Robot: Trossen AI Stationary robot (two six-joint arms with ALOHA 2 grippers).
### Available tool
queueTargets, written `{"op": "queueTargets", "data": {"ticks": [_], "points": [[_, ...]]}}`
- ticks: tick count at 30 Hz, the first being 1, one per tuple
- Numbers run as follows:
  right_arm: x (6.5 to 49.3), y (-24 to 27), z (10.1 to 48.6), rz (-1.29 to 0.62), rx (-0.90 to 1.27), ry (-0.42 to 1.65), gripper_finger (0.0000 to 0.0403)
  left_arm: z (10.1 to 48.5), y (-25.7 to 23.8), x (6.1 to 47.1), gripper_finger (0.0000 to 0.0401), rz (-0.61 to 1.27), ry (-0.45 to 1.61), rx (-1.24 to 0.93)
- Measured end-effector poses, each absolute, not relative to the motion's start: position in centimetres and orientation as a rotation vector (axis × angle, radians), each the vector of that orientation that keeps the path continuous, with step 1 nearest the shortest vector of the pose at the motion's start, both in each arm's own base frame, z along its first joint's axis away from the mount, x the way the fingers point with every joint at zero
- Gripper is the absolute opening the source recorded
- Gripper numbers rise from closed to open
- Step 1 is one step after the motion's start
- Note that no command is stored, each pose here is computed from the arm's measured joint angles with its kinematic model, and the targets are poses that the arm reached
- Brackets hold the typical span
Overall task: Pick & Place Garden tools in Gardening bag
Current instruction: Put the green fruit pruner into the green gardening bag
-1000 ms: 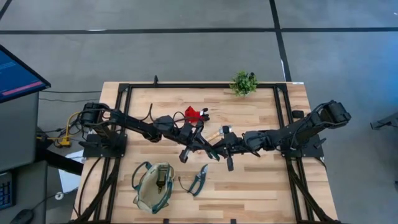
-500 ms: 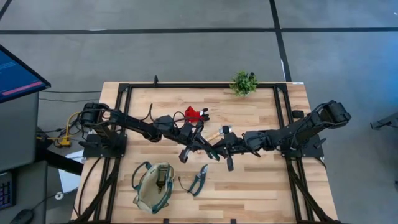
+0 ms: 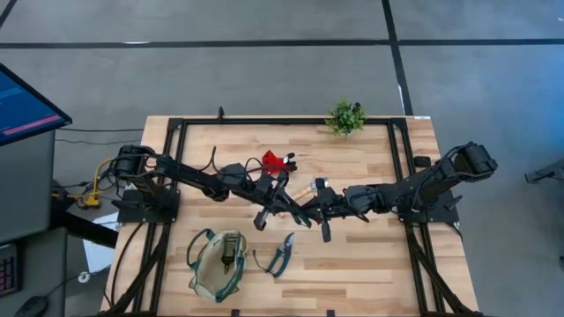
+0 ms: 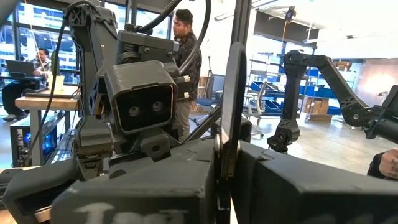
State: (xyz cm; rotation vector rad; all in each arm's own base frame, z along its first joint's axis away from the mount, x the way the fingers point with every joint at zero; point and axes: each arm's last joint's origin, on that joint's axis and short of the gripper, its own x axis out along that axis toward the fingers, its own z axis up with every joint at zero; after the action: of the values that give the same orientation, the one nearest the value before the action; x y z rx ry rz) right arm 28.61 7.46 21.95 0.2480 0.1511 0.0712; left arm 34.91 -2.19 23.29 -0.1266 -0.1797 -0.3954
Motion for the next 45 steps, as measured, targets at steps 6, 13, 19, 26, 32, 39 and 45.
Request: {"op": "queueTargets", "data": {"ticks": [6, 13, 19, 26, 32, 39, 45], "points": [[28.6, 7.4, 22.0, 0.073, 0.259, 0.148, 0.0033, 23.5, -2.2, 34.8, 0.0006, -0.398, -0.185, -0.122], [28.5, 7.1, 22.4, 0.060, 0.257, 0.136, 0.0082, 24.0, -2.2, 34.6, 0.0006, -0.410, -0.195, -0.120], [27.9, 5.6, 22.8, -0.008, 0.238, 0.183, 0.0094, 23.9, -2.1, 34.6, 0.0006, -0.400, -0.182, -0.122], [26.7, 5.0, 24.3, 0.010, 0.245, 0.181, 0.0092, 23.6, -2.0, 34.6, 0.0006, -0.415, -0.132, -0.133], [24.7, 4.6, 25.3, 0.025, 0.236, 0.261, 0.0092, 23.6, -1.9, 34.6, 0.0006, -0.408, -0.128, -0.134], [22.5, 4.6, 25.3, -0.114, 0.208, 0.369, 0.0048, 25.2, -2.2, 32.1, 0.0006, -0.418, 0.011, -0.123], [21.9, 5.2, 24.9, -0.198, 0.169, 0.399, 0.0009, 27.3, -3.3, 26.7, 0.0006, -0.260, 0.095, -0.111]]}}
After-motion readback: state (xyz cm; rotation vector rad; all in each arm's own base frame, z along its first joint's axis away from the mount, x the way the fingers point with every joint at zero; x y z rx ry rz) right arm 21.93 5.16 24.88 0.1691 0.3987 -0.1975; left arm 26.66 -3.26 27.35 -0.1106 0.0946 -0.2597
